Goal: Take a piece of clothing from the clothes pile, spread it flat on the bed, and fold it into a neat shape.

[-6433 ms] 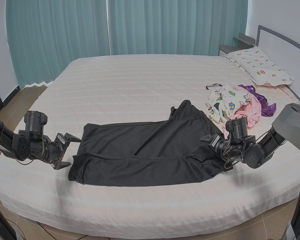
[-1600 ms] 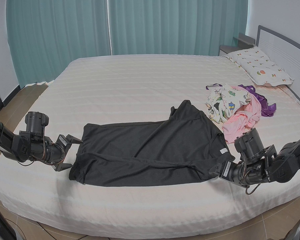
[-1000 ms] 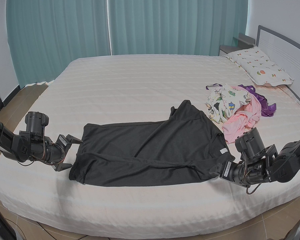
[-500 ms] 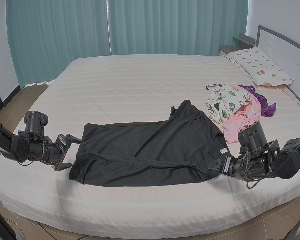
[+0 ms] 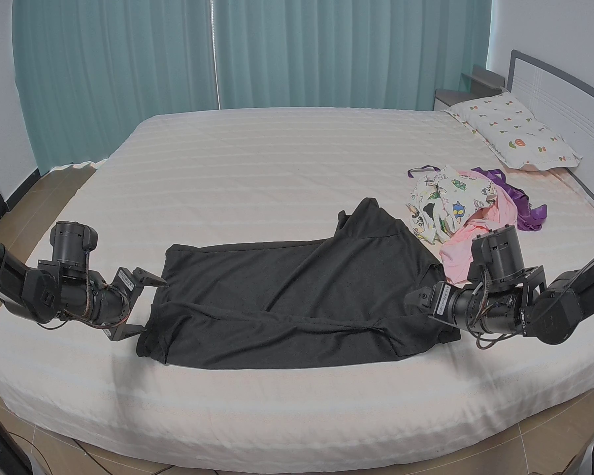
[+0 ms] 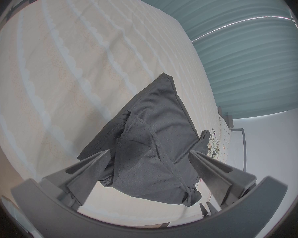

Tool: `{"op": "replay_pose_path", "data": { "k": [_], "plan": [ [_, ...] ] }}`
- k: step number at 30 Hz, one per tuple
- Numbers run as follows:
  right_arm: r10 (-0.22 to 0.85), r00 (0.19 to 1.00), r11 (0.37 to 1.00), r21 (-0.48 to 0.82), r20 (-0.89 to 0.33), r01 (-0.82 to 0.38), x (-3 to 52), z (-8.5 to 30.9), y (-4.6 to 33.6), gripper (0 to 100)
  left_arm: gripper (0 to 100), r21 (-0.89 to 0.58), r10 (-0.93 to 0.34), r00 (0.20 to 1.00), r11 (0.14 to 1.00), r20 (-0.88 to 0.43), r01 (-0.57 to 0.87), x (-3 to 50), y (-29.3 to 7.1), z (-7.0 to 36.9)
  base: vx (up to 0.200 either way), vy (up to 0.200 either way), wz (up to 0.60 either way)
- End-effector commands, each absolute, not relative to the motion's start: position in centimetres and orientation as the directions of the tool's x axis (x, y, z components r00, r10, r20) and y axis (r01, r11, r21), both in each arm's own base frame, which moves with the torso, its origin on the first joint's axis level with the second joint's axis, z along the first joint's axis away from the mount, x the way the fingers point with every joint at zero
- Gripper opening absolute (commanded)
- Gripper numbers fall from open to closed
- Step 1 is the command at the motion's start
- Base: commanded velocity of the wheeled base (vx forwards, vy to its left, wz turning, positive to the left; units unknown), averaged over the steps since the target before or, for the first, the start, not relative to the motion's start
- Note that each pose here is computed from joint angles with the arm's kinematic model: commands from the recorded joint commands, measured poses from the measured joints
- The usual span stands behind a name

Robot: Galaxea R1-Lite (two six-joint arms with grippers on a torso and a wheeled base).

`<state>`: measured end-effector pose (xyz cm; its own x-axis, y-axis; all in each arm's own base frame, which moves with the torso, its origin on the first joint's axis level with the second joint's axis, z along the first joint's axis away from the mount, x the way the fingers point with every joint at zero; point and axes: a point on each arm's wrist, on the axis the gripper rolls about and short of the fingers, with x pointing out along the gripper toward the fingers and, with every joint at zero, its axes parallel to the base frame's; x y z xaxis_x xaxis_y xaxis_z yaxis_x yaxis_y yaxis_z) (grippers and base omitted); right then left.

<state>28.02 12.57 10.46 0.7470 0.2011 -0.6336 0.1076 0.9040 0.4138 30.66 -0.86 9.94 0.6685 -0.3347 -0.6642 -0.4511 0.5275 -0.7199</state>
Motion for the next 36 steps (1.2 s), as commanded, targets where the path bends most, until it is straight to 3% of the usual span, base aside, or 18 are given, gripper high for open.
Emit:
{"op": "replay_pose_path", "data": {
  "k": [1, 9, 16, 23, 27, 34, 35, 36],
  "plan": [
    [0.202, 0.751, 0.894, 0.432, -0.628, 0.120, 29.1, 10.4, 11.5, 100, 100, -0.719, -0.337, 0.666, 0.531, -0.665, -0.449, 30.8, -1.0, 9.9, 0.000, 0.000, 0.00],
    [0.214, 0.760, 0.883, 0.455, -0.613, 0.119, 29.7, 9.9, 10.0, 100, 100, -0.721, -0.338, 0.669, 0.531, -0.662, -0.445, 30.6, -1.1, 10.0, 0.000, 0.000, 0.00],
    [0.301, 0.798, 0.871, 0.491, -0.523, -0.006, 29.5, 10.5, 9.6, 100, 100, -0.719, -0.338, 0.666, 0.531, -0.665, -0.448, 30.6, -1.1, 9.9, 0.000, 0.000, 0.00],
    [0.288, 0.833, 0.865, 0.502, -0.473, -0.014, 30.4, 10.6, 9.8, 100, 100, -0.712, -0.347, 0.650, 0.536, -0.676, -0.454, 30.5, -1.4, 9.8, 0.000, 0.000, 0.00],
    [0.255, 0.882, 0.816, 0.578, -0.397, 0.024, 30.9, 11.3, 9.3, 100, 100, -0.713, -0.346, 0.653, 0.537, -0.673, -0.450, 30.4, -1.4, 10.0, 0.000, 0.000, 0.00],
    [0.227, 0.858, 0.827, 0.557, -0.460, 0.080, 29.8, 10.5, 8.5, 100, 100, -0.719, -0.345, 0.663, 0.538, -0.665, -0.440, 30.2, -1.4, 10.4, 0.000, 0.000, 0.00],
    [0.204, 0.800, 0.843, 0.517, -0.564, 0.150, 28.3, 9.6, 7.5, 100, 100, -0.723, -0.345, 0.670, 0.539, -0.657, -0.431, 30.0, -1.4, 10.8, 0.000, 0.000, 0.00],
    [0.202, 0.799, 0.838, 0.522, -0.567, 0.159, 28.3, 9.6, 7.4, 100, 100, -0.723, -0.345, 0.670, 0.538, -0.657, -0.432, 30.0, -1.4, 10.8, 0.000, 0.000, 0.00]
  ]
}}
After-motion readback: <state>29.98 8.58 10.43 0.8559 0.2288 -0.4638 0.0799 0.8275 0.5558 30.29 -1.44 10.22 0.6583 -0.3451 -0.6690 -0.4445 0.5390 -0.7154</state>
